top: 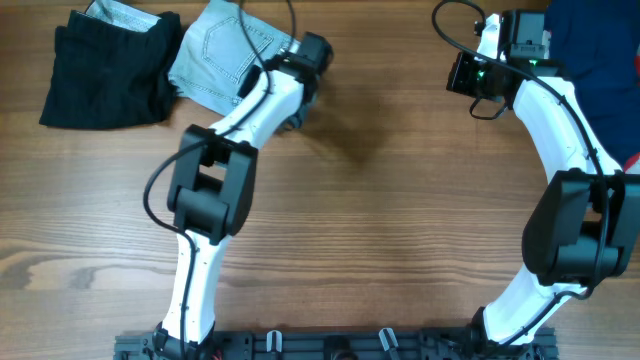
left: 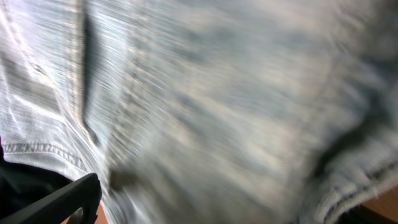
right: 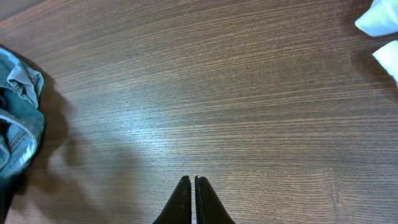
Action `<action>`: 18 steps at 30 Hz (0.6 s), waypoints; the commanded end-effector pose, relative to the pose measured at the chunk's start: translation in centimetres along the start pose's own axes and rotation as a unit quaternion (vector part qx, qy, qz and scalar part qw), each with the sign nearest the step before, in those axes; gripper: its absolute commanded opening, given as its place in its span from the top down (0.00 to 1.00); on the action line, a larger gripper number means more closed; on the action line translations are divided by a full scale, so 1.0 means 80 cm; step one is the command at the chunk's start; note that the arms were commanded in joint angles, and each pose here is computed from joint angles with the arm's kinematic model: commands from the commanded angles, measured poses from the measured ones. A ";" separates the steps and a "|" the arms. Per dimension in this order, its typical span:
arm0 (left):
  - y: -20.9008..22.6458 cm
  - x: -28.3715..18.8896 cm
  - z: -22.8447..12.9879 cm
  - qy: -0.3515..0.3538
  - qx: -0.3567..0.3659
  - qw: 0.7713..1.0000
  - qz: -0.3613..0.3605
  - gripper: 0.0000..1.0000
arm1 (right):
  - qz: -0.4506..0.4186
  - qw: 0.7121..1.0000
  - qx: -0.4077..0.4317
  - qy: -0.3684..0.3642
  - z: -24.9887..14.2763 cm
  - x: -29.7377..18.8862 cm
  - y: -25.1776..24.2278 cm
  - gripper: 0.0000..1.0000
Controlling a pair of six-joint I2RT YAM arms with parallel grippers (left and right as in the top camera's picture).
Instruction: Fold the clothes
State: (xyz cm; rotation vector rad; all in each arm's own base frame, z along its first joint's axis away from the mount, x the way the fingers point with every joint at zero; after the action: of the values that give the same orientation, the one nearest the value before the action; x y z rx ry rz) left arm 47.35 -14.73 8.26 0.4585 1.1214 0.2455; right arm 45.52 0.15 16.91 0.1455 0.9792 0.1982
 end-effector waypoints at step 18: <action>-0.003 0.082 -0.003 -0.045 -0.093 0.991 -0.086 0.96 | 0.000 1.000 -0.008 -0.003 0.003 -0.002 0.002 0.96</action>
State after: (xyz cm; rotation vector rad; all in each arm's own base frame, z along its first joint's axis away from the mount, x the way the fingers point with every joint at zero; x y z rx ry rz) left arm 50.70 -12.16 6.25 0.2105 0.9474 0.2302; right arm 45.50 0.15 16.90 0.1457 0.9803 0.1982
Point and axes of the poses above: each gripper's point midway between its finger pads, its own x axis out along the fingers, its own y axis along the line the jaws close on, z = x × y, the point moved 7 cm from there along -x, back along the fingers, and after that the axes turned 12 degrees about -x, right-handed, at the moved point
